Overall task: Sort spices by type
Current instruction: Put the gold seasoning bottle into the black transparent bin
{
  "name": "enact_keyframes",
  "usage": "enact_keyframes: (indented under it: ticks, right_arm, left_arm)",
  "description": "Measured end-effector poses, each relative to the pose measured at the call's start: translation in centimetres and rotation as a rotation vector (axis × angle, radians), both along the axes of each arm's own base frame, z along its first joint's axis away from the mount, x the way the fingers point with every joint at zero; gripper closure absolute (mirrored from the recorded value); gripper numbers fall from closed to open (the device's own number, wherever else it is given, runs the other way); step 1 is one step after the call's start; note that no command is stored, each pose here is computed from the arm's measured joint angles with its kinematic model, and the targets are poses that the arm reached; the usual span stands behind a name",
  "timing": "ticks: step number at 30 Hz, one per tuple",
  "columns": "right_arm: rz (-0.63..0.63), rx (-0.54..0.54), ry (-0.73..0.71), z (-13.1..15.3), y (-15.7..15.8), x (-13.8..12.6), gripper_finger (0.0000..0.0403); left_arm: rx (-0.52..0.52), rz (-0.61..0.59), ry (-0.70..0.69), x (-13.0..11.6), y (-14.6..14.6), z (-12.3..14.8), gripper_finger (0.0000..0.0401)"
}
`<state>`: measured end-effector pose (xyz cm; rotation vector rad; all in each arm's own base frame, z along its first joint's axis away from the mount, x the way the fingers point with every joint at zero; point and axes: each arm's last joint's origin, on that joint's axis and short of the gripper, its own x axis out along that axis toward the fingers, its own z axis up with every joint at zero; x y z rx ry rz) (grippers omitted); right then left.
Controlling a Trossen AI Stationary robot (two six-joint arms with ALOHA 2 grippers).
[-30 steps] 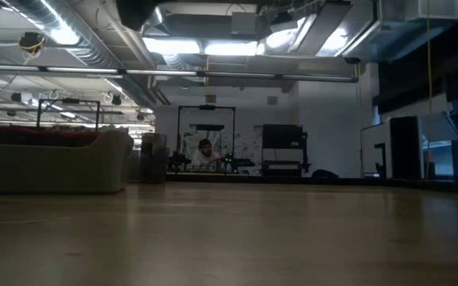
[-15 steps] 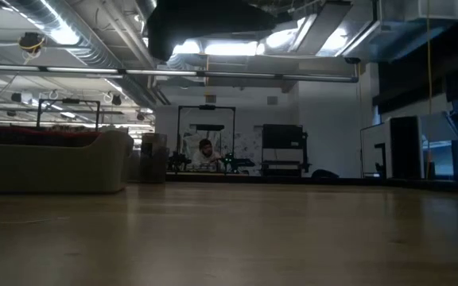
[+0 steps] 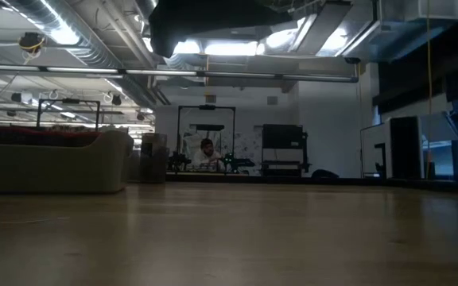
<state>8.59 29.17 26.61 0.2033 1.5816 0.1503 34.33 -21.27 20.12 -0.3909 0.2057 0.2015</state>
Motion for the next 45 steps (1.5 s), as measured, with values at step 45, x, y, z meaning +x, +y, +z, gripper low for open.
enact_keyframes:
  ticks: [45]
  right_arm:
    - [-0.005,-0.006,0.13,-1.6,1.2,-0.4,0.003]
  left_arm:
    - [0.023,-0.005,0.008,0.0,0.0,-0.1,0.0111]
